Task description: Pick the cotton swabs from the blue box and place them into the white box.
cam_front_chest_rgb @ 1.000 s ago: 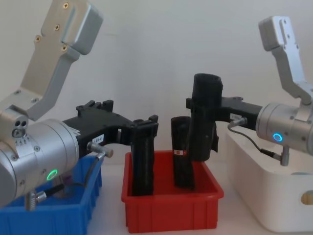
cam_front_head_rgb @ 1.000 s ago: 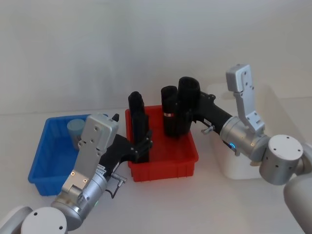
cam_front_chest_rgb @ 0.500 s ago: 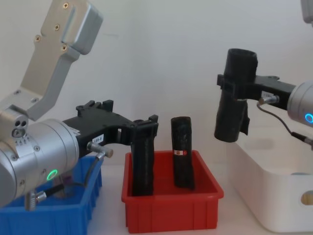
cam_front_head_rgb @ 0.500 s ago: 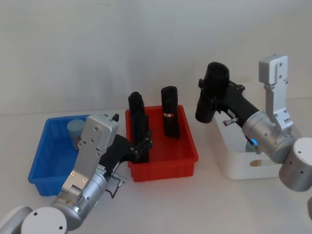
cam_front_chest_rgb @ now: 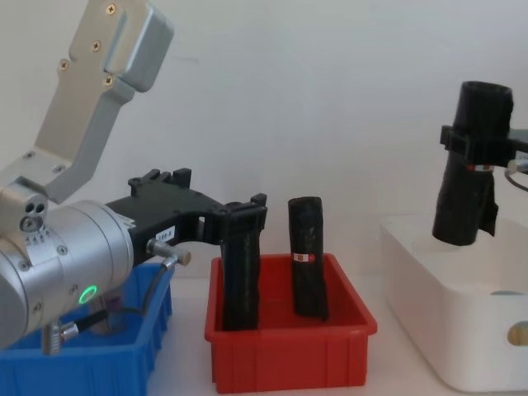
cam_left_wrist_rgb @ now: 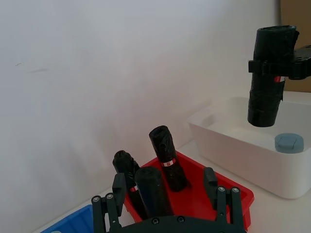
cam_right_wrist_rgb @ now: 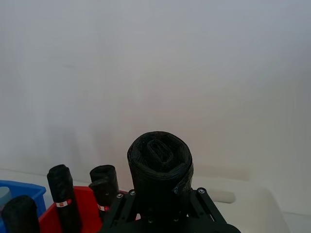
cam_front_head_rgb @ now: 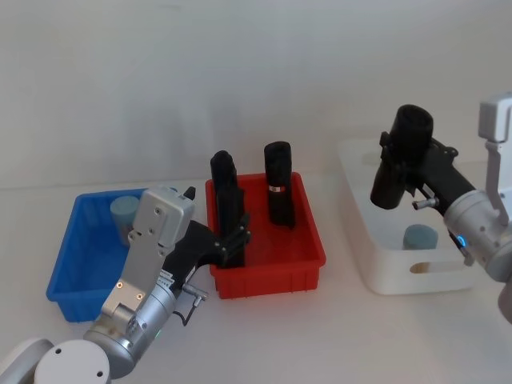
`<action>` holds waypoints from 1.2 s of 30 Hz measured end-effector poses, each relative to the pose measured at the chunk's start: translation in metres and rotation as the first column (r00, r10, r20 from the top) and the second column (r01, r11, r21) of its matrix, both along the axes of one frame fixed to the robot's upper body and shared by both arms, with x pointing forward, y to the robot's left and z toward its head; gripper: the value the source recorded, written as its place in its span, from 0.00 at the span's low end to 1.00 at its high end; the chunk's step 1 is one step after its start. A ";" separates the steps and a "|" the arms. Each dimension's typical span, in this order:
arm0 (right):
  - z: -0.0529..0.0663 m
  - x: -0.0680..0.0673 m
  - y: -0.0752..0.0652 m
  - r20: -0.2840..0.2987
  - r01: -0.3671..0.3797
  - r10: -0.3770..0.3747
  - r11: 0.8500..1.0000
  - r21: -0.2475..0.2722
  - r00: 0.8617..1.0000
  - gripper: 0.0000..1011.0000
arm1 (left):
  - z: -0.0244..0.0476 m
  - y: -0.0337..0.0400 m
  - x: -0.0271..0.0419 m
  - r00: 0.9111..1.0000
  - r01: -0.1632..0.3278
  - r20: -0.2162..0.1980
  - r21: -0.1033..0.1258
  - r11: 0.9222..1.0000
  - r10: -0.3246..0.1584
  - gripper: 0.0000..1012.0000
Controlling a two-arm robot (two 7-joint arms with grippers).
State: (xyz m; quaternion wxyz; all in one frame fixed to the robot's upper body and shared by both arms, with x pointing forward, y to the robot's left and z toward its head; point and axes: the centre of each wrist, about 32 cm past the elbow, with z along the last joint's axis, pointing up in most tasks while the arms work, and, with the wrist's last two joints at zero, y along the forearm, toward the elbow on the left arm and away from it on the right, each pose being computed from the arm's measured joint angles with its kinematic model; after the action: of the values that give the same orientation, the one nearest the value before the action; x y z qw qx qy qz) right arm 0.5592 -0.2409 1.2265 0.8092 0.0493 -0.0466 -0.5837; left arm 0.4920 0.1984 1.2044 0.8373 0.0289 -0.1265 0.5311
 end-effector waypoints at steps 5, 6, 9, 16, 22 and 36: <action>-0.004 -0.004 -0.006 -0.025 0.021 -0.021 1.000 -0.003 0.999 0.35 | 0.0000 0.0000 0.0000 1.000 0.000 0.000 0.000 1.000 0.000 0.99; -0.004 -0.004 -0.006 -0.028 0.022 -0.022 1.000 -0.003 0.999 0.35 | 0.0000 0.0000 0.0000 1.000 0.000 0.000 0.000 1.000 0.000 0.99; -0.007 -0.004 -0.007 -0.042 0.023 -0.024 1.000 -0.004 0.999 0.35 | 0.0000 0.0000 0.0000 1.000 0.000 0.000 0.000 1.000 0.000 0.99; -0.016 -0.002 -0.008 -0.076 0.009 -0.010 1.000 -0.007 0.997 0.35 | 0.0000 0.0000 0.0000 1.000 0.000 0.000 0.000 1.000 0.000 0.99; -0.023 0.001 -0.005 -0.101 -0.015 0.014 1.000 -0.009 0.995 0.54 | 0.0000 0.0000 0.0000 1.000 0.000 0.000 0.000 1.000 0.000 0.99; -0.028 0.002 -0.003 -0.114 -0.038 0.036 0.999 -0.014 0.993 0.94 | 0.0000 0.0000 0.0000 1.000 0.000 0.000 0.000 1.000 0.000 0.99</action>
State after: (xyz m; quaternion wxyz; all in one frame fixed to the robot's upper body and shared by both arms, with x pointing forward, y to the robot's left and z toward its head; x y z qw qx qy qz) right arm 0.5614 -0.2439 1.1990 0.8216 0.0106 -0.0041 -0.5700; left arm 0.4920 0.1984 1.2044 0.8373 0.0289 -0.1265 0.5311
